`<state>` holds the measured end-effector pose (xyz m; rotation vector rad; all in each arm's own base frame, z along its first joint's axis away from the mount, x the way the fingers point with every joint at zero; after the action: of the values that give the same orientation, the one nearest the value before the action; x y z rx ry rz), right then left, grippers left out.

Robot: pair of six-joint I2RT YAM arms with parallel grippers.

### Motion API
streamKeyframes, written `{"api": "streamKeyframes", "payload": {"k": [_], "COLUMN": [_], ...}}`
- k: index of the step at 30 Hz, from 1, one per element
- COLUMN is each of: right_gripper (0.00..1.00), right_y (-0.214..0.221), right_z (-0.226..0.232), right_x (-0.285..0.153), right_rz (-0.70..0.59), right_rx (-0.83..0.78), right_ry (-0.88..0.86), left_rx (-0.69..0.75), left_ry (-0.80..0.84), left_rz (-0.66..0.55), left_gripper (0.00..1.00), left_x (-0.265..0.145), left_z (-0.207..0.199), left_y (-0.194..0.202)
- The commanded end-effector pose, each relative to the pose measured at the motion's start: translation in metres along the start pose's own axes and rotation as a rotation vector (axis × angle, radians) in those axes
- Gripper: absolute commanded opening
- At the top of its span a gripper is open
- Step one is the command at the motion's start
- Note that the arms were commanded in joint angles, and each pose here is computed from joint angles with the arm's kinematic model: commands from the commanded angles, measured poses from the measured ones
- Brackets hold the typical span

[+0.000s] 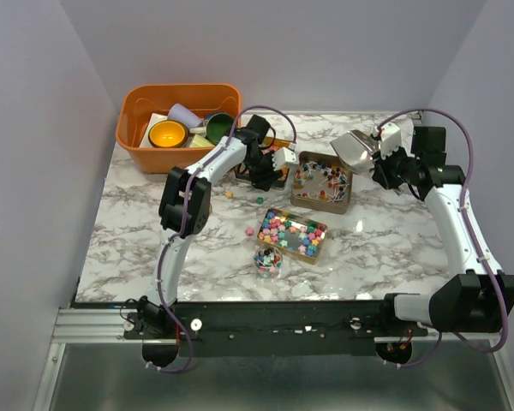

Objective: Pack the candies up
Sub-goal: Move the storage box to the center of the board.

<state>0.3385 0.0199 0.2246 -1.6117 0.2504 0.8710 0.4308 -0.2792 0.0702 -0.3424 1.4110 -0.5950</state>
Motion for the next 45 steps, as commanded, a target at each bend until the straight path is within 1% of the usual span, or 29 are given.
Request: {"api": "streamKeyframes", "payload": {"k": [1, 6, 12, 19, 20, 25, 27, 28, 30, 31, 32, 33, 34, 35, 37, 38, 39, 40, 41, 42, 43, 44, 45], "right_gripper": [0.01, 0.01, 0.01, 0.01, 0.01, 0.01, 0.01, 0.01, 0.01, 0.01, 0.01, 0.01, 0.01, 0.01, 0.01, 0.01, 0.01, 0.01, 0.01, 0.01, 0.01, 0.01, 0.01], "right_y": [-0.005, -0.004, -0.006, -0.001, -0.001, 0.006, 0.003, 0.006, -0.003, -0.002, -0.007, -0.008, -0.021, -0.026, -0.032, -0.046, -0.052, -0.051, -0.062, -0.065, -0.065, -0.064, -0.077], "right_z": [0.005, 0.005, 0.007, 0.011, 0.013, 0.017, 0.018, 0.019, 0.018, 0.018, 0.017, 0.013, 0.011, 0.011, 0.010, 0.015, 0.016, 0.019, 0.029, 0.033, 0.039, 0.051, 0.055], "right_x": [-0.009, -0.012, -0.016, -0.017, -0.018, -0.019, -0.019, -0.018, -0.017, -0.017, -0.018, -0.010, -0.015, -0.012, -0.004, -0.004, -0.001, 0.008, 0.009, 0.015, 0.018, 0.032, 0.033], "right_rz": [-0.049, -0.049, -0.060, -0.050, -0.048, -0.028, -0.023, -0.007, -0.006, 0.014, 0.013, 0.036, 0.027, 0.033, 0.065, 0.056, 0.056, 0.085, 0.078, 0.089, 0.112, 0.146, 0.129], "right_rx": [0.003, -0.004, -0.006, -0.012, -0.016, -0.080, -0.119, -0.131, -0.174, -0.184, -0.203, -0.228, -0.250, -0.264, -0.326, -0.386, -0.459, -0.490, -0.554, -0.634, -0.678, -0.738, -0.815], "right_ry": [-0.018, -0.015, -0.017, -0.037, -0.046, -0.081, -0.101, -0.117, -0.135, -0.150, -0.156, -0.170, -0.166, -0.181, -0.207, -0.204, -0.209, -0.225, -0.234, -0.249, -0.261, -0.292, -0.290], "left_rx": [0.007, 0.007, -0.007, 0.011, 0.025, 0.026, 0.021, 0.012, -0.044, -0.048, -0.037, -0.068, -0.081, -0.079, -0.131, -0.152, -0.173, -0.201, -0.257, -0.293, -0.350, -0.441, -0.540], "left_ry": [0.076, 0.078, 0.104, 0.109, 0.107, 0.119, 0.100, 0.067, -0.044, -0.086, -0.136, -0.166, -0.193, -0.232, -0.252, -0.280, -0.286, -0.281, -0.311, -0.322, -0.329, -0.344, -0.385], "left_rz": [0.014, -0.001, -0.003, -0.052, -0.065, -0.089, -0.091, -0.094, -0.098, -0.116, -0.148, -0.165, -0.180, -0.213, -0.233, -0.260, -0.269, -0.266, -0.283, -0.289, -0.292, -0.316, -0.321], "left_gripper": [0.45, 0.44, 0.42, 0.42, 0.42, 0.42, 0.42, 0.49, 0.59, 0.65, 0.67, 0.70, 0.74, 0.75, 0.76, 0.77, 0.77, 0.77, 0.77, 0.77, 0.77, 0.77, 0.77], "left_x": [0.005, 0.007, 0.012, 0.016, 0.014, 0.019, 0.016, 0.019, 0.005, 0.000, -0.018, -0.028, -0.036, -0.057, -0.069, -0.086, -0.091, -0.090, -0.102, -0.105, -0.103, -0.110, -0.118], "left_z": [-0.024, -0.045, -0.072, -0.099, -0.103, -0.122, -0.126, -0.125, -0.113, -0.108, -0.104, -0.102, -0.100, -0.099, -0.105, -0.105, -0.107, -0.114, -0.113, -0.113, -0.116, -0.116, -0.108], "left_y": [-0.005, -0.025, -0.033, -0.055, -0.063, -0.072, -0.076, -0.073, -0.081, -0.083, -0.095, -0.099, -0.099, -0.108, -0.104, -0.105, -0.102, -0.093, -0.088, -0.082, -0.069, -0.065, -0.046]}}
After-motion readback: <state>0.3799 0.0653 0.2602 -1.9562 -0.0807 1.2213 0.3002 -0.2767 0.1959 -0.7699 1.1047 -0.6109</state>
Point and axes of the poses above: each gripper's point midway between its finger pads, its own x axis out along the fingers, its own z axis along the line the jaws close on, y = z × x, the point moved 2 cm from there along -x, back along the fingers, and after that the axes turned 15 degrees about x, right-handed, at the moved point
